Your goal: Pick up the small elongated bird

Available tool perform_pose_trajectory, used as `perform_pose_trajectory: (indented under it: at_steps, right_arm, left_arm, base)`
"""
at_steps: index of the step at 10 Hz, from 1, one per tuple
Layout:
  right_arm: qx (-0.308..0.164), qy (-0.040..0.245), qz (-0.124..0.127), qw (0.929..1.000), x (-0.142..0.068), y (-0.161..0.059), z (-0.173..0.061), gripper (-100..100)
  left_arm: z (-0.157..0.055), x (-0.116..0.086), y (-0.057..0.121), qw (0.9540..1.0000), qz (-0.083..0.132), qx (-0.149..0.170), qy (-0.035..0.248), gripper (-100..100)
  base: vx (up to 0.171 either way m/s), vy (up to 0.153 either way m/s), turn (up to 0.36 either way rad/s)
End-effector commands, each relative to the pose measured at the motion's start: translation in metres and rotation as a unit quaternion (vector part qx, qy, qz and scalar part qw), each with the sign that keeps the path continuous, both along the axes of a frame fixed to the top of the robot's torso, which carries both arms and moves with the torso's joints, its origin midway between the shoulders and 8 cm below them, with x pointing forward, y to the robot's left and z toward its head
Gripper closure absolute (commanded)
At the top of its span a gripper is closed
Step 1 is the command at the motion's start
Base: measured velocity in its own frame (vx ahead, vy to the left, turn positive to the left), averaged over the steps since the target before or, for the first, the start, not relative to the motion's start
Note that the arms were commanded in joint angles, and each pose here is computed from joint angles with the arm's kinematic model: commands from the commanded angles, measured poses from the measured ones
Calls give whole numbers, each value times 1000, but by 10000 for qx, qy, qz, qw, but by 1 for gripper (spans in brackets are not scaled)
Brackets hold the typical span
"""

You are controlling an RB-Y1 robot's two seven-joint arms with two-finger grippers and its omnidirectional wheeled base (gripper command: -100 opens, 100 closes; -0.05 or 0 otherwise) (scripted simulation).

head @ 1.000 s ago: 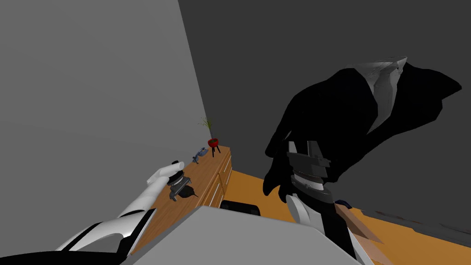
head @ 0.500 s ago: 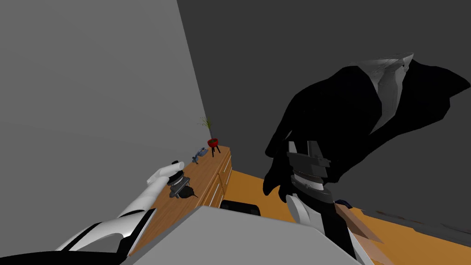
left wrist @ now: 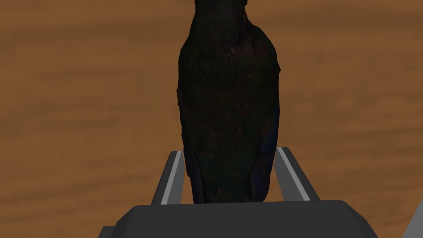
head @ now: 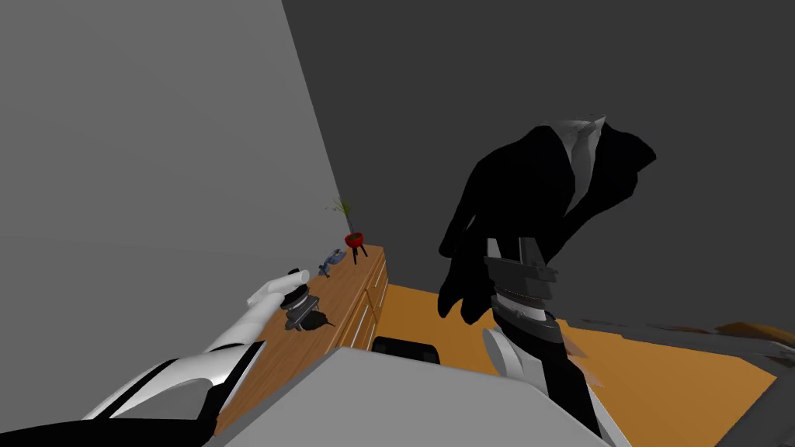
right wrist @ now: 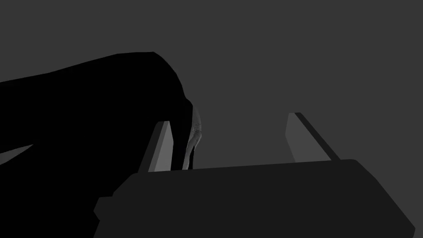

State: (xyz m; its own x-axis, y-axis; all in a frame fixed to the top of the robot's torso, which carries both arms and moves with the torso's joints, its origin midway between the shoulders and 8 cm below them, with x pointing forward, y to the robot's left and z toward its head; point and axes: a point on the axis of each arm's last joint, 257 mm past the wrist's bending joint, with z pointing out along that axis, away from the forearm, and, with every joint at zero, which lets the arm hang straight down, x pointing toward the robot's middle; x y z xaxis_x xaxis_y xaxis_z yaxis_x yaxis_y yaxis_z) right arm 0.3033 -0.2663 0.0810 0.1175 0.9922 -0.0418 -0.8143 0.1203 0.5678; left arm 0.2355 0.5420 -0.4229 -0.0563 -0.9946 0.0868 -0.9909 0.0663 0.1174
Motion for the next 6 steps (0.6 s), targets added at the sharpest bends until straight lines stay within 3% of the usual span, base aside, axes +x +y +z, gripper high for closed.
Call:
perform_pose_trajectory:
  at_steps: [1, 5, 6]
  right_arm:
    - [0, 0, 0, 10000, 0, 0, 0, 0]
    - [0, 0, 0, 10000, 0, 0, 0, 0]
    - [0, 0, 0, 10000, 0, 0, 0, 0]
  left_arm:
    - [4, 4, 6, 9999, 144, 3, 1, 100]
    - [15, 11, 21, 9987, 512, 14, -6, 100]
    - [12, 9, 18, 9990, 442, 10, 2, 100]
  base:
    - [-119, 6, -169]
    - [-108, -3, -166]
    - [-40, -1, -38]
